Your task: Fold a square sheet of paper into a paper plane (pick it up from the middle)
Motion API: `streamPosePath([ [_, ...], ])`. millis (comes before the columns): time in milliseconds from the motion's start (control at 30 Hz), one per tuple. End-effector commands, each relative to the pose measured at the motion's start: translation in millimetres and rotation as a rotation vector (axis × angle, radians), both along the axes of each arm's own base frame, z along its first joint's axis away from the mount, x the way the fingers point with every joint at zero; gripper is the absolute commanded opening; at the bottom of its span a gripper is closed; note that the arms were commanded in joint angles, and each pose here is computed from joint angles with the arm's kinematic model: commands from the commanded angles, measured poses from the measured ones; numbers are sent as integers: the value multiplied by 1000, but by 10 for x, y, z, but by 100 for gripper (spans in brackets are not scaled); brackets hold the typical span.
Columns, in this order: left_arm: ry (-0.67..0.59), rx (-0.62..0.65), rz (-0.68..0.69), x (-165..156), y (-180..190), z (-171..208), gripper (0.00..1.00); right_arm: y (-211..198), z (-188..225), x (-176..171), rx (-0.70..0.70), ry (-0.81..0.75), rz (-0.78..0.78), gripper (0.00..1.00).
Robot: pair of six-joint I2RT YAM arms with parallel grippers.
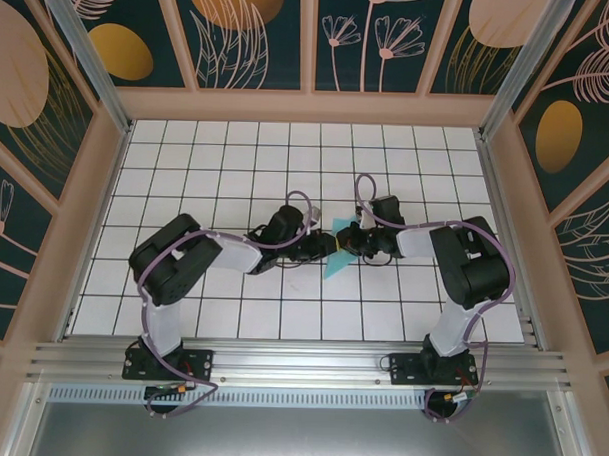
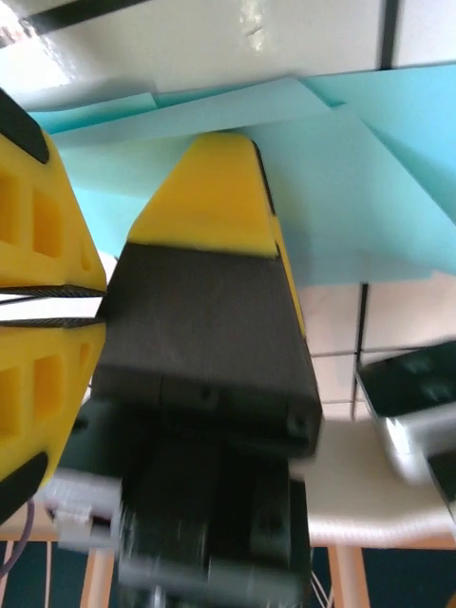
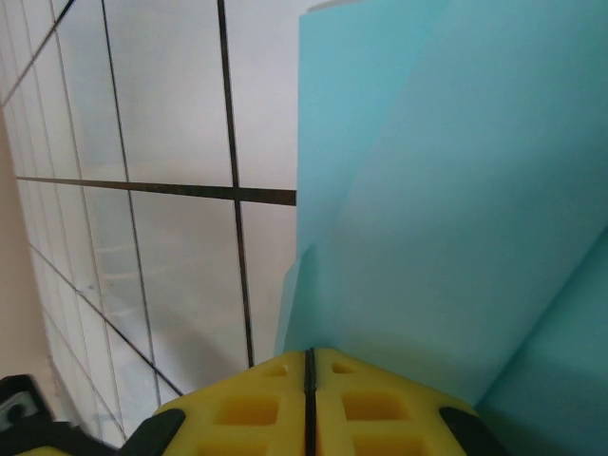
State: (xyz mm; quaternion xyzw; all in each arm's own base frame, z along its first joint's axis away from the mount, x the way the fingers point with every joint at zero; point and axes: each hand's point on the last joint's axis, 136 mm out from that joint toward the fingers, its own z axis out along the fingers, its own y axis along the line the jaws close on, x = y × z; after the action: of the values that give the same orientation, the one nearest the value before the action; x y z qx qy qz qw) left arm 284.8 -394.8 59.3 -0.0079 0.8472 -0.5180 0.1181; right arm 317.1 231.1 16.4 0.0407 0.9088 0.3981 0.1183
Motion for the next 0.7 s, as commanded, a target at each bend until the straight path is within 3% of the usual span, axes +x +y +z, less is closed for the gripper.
streamPosePath([
  [0, 39, -60, -52, -70, -121, -25, 19, -273, -522, -286, -152, 145, -34, 12],
  [300, 34, -29, -42, -112, -33, -58, 20, -284, -550, -295, -157, 152, -38, 12],
  [433, 9, 4, -8, -143, 99, -16, 5, -290, -551, -282, -158, 154, -44, 12],
  [667, 1, -18, -12, -148, 85, 55, 0, -279, -539, -273, -158, 151, -39, 12],
])
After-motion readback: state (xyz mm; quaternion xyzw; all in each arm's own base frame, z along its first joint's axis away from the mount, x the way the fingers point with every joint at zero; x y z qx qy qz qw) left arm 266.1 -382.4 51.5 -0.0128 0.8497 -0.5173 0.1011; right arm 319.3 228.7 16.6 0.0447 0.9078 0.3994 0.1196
